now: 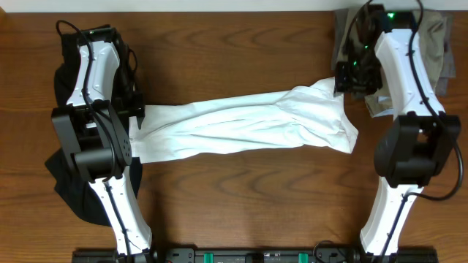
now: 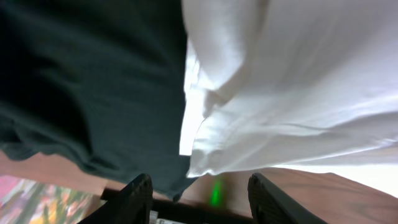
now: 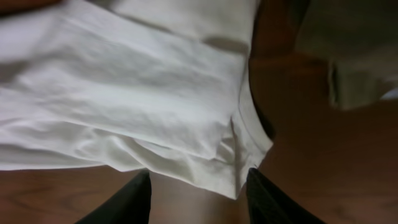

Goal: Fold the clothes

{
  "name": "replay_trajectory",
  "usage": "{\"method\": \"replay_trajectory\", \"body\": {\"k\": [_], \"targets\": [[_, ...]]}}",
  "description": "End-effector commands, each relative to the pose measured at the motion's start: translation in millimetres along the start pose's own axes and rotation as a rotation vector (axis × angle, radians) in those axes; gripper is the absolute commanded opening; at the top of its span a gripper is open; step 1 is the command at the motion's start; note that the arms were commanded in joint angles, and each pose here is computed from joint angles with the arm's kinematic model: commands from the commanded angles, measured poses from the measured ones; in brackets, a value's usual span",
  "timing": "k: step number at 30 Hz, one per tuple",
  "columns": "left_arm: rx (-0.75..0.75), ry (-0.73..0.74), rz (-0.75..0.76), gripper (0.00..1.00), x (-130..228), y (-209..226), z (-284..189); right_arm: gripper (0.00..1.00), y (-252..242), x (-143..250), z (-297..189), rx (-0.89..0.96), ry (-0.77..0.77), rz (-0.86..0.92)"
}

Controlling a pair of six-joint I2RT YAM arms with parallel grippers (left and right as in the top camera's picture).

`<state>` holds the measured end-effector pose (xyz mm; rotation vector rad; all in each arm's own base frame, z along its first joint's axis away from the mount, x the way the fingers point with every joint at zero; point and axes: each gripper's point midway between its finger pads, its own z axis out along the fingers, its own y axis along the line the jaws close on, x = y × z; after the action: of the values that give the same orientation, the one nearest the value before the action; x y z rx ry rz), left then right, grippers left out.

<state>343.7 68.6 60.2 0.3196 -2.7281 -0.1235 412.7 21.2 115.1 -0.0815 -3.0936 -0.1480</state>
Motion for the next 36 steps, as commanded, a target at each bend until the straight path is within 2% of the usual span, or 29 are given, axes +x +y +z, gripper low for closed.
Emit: {"method": "replay_trajectory", "body": {"k": [1,16,21,23,28,30,36], "targets": [[0.040,-0.047,0.018,0.51,-3.6,-3.9,-6.6,0.50,18.7,-7.3,-28.9,-0.071,-0.096,-0.081],[0.102,-0.219,-0.070,0.52,-48.9,18.9,-8.8,0.56,25.2,-20.2,-28.9,-0.089,-0.150,-0.144],[0.114,-0.228,-0.103,0.52,-52.0,32.3,-6.4,0.58,25.5,-20.3,-28.8,-0.089,-0.151,-0.145],[0.116,-0.224,-0.111,0.45,-52.1,36.6,-2.2,0.58,25.5,-20.8,-28.9,-0.089,-0.153,-0.144],[0.131,-0.201,-0.168,0.13,-52.1,49.3,23.5,0.59,25.5,-20.8,-28.9,-0.089,-0.153,-0.144],[0.145,-0.189,-0.175,0.06,-50.7,49.7,33.1,0.59,25.5,-20.8,-28.9,-0.089,-0.153,-0.144],[0.160,-0.196,-0.179,0.06,-54.8,45.7,56.9,0.59,25.6,-20.2,-28.8,-0.090,-0.150,-0.136]]}}
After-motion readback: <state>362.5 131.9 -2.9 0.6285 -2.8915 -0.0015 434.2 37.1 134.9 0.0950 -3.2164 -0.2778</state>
